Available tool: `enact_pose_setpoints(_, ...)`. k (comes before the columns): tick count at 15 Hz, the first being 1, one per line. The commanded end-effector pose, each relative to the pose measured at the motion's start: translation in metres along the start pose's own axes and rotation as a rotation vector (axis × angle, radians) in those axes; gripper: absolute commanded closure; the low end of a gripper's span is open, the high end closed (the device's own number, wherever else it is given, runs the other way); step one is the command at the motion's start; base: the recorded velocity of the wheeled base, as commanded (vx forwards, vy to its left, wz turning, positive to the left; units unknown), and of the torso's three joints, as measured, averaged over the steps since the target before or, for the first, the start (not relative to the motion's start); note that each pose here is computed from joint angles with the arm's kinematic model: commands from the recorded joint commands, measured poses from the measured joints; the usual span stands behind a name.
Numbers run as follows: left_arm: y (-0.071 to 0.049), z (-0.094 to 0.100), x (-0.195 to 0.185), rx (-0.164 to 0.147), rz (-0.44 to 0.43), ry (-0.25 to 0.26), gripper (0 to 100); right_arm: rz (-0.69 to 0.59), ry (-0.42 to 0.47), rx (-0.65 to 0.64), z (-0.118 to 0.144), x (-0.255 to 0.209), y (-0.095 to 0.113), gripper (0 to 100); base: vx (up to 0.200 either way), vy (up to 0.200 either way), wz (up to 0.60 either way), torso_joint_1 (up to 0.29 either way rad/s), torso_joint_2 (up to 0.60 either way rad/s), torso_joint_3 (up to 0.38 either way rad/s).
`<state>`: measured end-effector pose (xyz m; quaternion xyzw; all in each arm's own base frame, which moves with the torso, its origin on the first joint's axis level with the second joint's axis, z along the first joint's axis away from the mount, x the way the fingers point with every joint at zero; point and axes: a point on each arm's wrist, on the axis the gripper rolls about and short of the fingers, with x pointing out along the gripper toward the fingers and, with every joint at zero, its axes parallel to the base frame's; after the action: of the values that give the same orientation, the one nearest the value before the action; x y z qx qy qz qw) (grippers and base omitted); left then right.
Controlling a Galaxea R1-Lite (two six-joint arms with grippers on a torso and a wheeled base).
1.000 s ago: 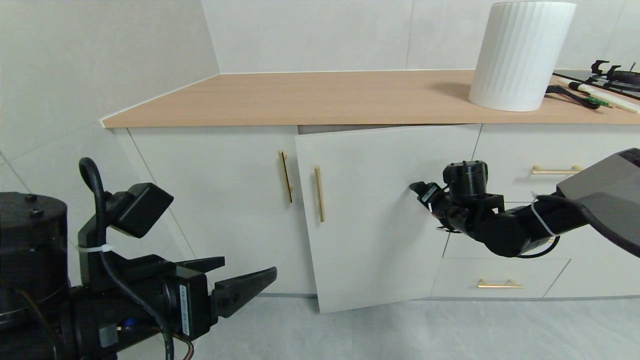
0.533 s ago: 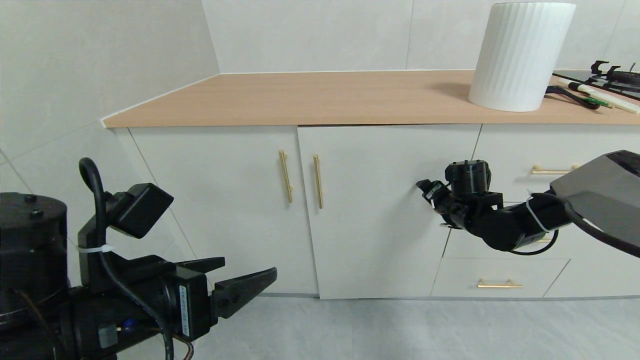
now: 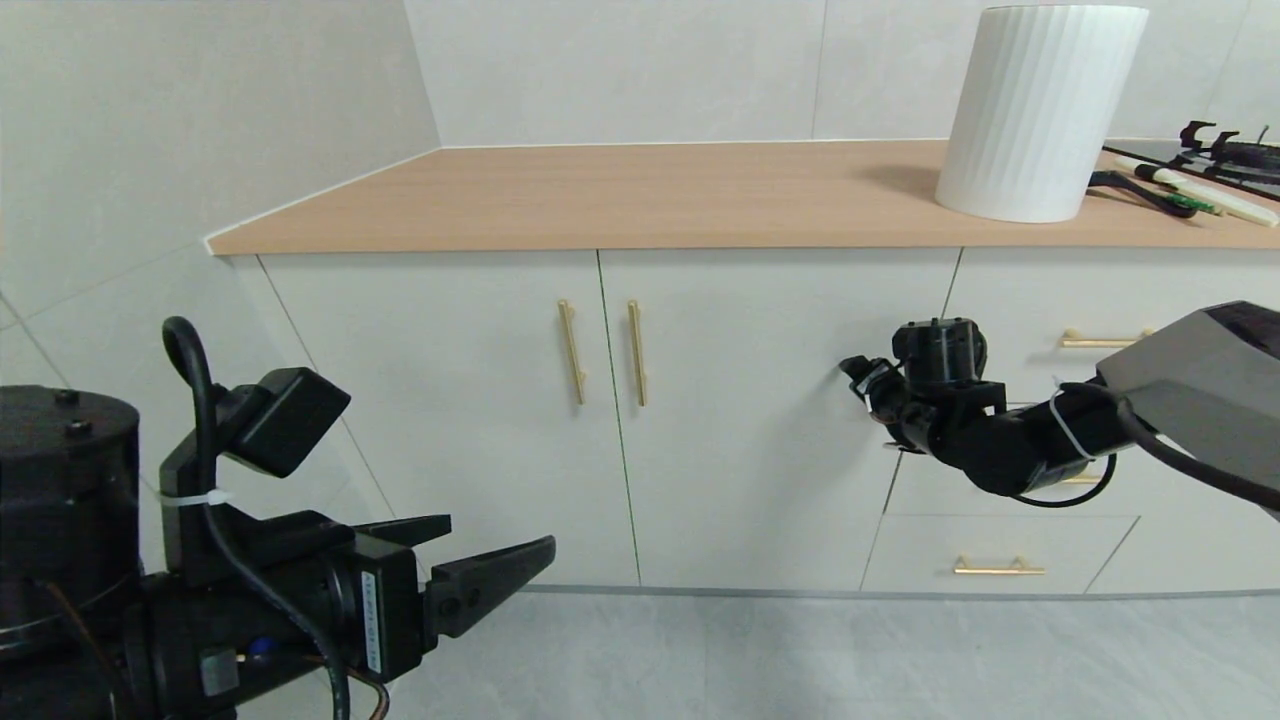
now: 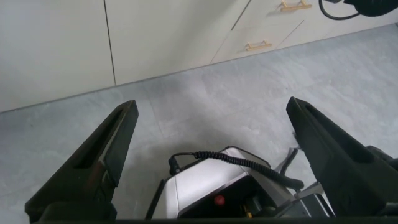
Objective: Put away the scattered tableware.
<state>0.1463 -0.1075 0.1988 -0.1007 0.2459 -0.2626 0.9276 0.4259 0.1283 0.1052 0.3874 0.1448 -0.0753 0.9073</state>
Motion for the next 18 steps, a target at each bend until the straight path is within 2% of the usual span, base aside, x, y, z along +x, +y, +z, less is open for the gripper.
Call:
enact_pose_setpoints(1, 0.000, 0.000, 0.000, 0.000, 0.000, -0.001, 0, 0.006, 0.006, -0.003, 0.003, -0.011, 0.004, 0, 0.000, 0.000, 0.00, 0.000, 0.00, 0.000)
enact_pose_setpoints(4, 0.000, 0.001, 0.000, 0.000, 0.001, -0.003, 0, 0.108, 0.072, -0.017, 0.006, -0.060, 0.029, 0, 0.000, 0.000, 0.00, 0.000, 0.00, 0.000)
enact_pose_setpoints(6, 0.000, 0.002, 0.000, -0.001, 0.002, -0.013, 0, 0.260, 0.138, -0.033, 0.023, -0.122, 0.047, 0, 0.000, 0.000, 0.00, 0.000, 0.00, 0.000)
enact_pose_setpoints(7, 0.000, 0.002, 0.000, 0.001, 0.000, -0.021, 0, 0.311, 0.152, -0.073, 0.028, -0.144, 0.048, 0, 0.000, 0.000, 0.00, 0.000, 0.00, 0.000)
enact_pose_setpoints(9, 0.000, 0.002, -0.001, 0.008, 0.000, -0.026, 0, 0.337, 0.123, -0.189, 0.037, -0.172, 0.042, 0, 0.000, 0.000, 0.00, 0.000, 0.00, 0.000)
enact_pose_setpoints(11, 0.000, 0.004, -0.003, 0.032, 0.021, -0.041, 0, 0.309, 0.102, -0.265, 0.038, -0.193, 0.024, 0, 0.000, 0.000, 0.00, 0.000, 0.00, 0.000)
enact_pose_setpoints(12, 0.000, 0.005, -0.007, 0.048, 0.044, -0.065, 0, 0.311, 0.075, -0.295, 0.044, -0.208, 0.018, 0, 0.000, 0.000, 0.00, 0.000, 0.00, 0.000)
enact_pose_setpoints(14, 0.002, 0.009, -0.023, 0.065, 0.105, -0.141, 0, 0.299, -0.009, -0.367, 0.054, -0.249, -0.001, 0, 0.000, 0.000, 0.00, 0.000, 0.00, 0.000)
enact_pose_setpoints(15, 0.003, 0.010, -0.031, 0.088, 0.141, -0.179, 0, 0.293, -0.059, -0.415, 0.061, -0.269, -0.014, 0, 0.000, 0.000, 0.00, 0.000, 0.00, 0.000)
enact_pose_setpoints(16, 0.007, 0.007, -0.043, 0.104, 0.169, -0.211, 0, 0.266, -0.131, -0.464, 0.071, -0.289, -0.033, 0, 0.000, 0.000, 0.00, 0.000, 0.00, 0.000)
enact_pose_setpoints(18, 0.018, -0.004, -0.063, 0.117, 0.216, -0.259, 0, 0.253, -0.254, -0.553, 0.080, -0.331, -0.065, 0, 0.000, 0.000, 0.00, 0.000, 0.00, 0.000)
